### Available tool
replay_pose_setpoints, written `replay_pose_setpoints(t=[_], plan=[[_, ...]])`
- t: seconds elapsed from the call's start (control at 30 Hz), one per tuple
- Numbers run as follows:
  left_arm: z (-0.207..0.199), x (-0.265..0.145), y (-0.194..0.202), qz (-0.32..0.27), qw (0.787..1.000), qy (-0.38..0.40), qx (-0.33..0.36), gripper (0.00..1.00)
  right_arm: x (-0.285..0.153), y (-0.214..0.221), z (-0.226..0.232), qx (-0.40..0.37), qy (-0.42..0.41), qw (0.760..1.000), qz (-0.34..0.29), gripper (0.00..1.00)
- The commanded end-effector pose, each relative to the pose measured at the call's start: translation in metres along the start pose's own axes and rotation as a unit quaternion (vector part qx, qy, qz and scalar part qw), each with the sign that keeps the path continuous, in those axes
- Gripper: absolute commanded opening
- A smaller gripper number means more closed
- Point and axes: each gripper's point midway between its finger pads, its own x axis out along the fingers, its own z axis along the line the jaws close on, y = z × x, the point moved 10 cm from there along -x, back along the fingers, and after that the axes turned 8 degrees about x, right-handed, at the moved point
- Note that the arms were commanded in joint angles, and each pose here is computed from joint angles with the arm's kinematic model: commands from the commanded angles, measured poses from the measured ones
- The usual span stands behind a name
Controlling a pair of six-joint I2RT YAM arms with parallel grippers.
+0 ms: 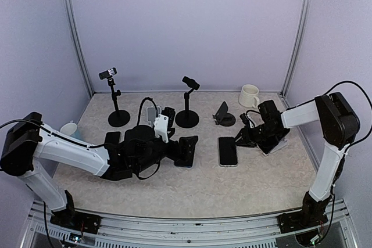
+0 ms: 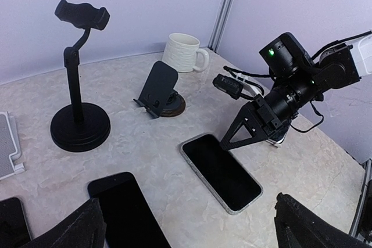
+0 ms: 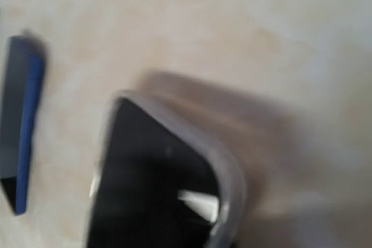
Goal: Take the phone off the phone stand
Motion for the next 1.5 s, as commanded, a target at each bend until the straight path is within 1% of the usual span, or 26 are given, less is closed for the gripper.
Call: replay_pose_setpoints(t=[0.0, 0.17, 0.27, 0.5, 0.57, 0.63, 0.77, 0.87, 0.93, 1.07, 1.1, 1.13, 1.17, 1.2, 1.47], plan=[[0.002, -0.004, -0.006, -0.009, 1.000, 0.000, 0.002, 0.99, -0.003, -0.009, -0.006, -0.012, 0.043, 0.999, -0.024, 0.32], [0.002, -0.004, -0.006, -0.009, 1.000, 0.000, 0.003, 0.99, -0.011, -0.012, 0.001, -0.018, 0.045, 0.998, -0.037, 0.45], [0.003, -0.004, -0.006, -0.010, 1.000, 0.000, 0.003, 0.99, -0.021, -0.016, 0.011, -0.027, 0.040, 0.998, -0.051, 0.50], [0.001, -0.002, -0.006, -0.012, 1.000, 0.006, 0.002, 0.99, -0.052, -0.017, 0.041, -0.048, 0.023, 0.995, -0.089, 0.56], [0.001, -0.002, -0.006, -0.013, 1.000, 0.008, 0.001, 0.99, -0.064, -0.015, 0.048, -0.052, 0.030, 0.993, -0.103, 0.57], [0.000, -0.002, -0.007, -0.015, 1.000, 0.011, 0.001, 0.99, -0.077, -0.014, 0.055, -0.055, 0.040, 0.990, -0.122, 0.60], [-0.001, -0.001, -0.007, -0.017, 1.000, 0.013, 0.001, 0.99, -0.105, -0.007, 0.070, -0.063, 0.062, 0.982, -0.168, 0.70], [-0.001, -0.001, -0.006, -0.016, 1.000, 0.011, 0.001, 0.99, -0.126, -0.002, 0.075, -0.068, 0.068, 0.975, -0.198, 0.84], [-0.001, -0.001, -0.007, -0.017, 1.000, 0.010, 0.001, 0.99, -0.140, 0.002, 0.071, -0.055, 0.066, 0.971, -0.222, 0.87], [0.000, -0.002, -0.008, -0.019, 1.000, 0.009, 0.001, 0.99, -0.163, 0.015, 0.056, -0.013, 0.065, 0.964, -0.256, 0.87], [0.000, -0.002, -0.007, -0.018, 1.000, 0.008, 0.002, 0.99, -0.166, 0.018, 0.051, 0.006, 0.068, 0.963, -0.261, 0.90], [0.001, -0.002, -0.008, -0.019, 1.000, 0.007, 0.002, 0.99, -0.169, 0.021, 0.048, 0.018, 0.073, 0.962, -0.263, 0.93], [0.000, -0.002, -0.008, -0.019, 1.000, 0.007, 0.002, 0.99, -0.170, 0.026, 0.045, 0.029, 0.080, 0.962, -0.260, 0.98], [0.000, -0.002, -0.008, -0.020, 1.000, 0.008, 0.002, 0.99, -0.171, 0.028, 0.042, 0.036, 0.086, 0.961, -0.260, 1.00], [0.001, -0.002, -0.008, -0.021, 1.000, 0.006, 0.000, 0.99, -0.166, 0.059, 0.012, 0.120, 0.114, 0.955, -0.247, 1.00]])
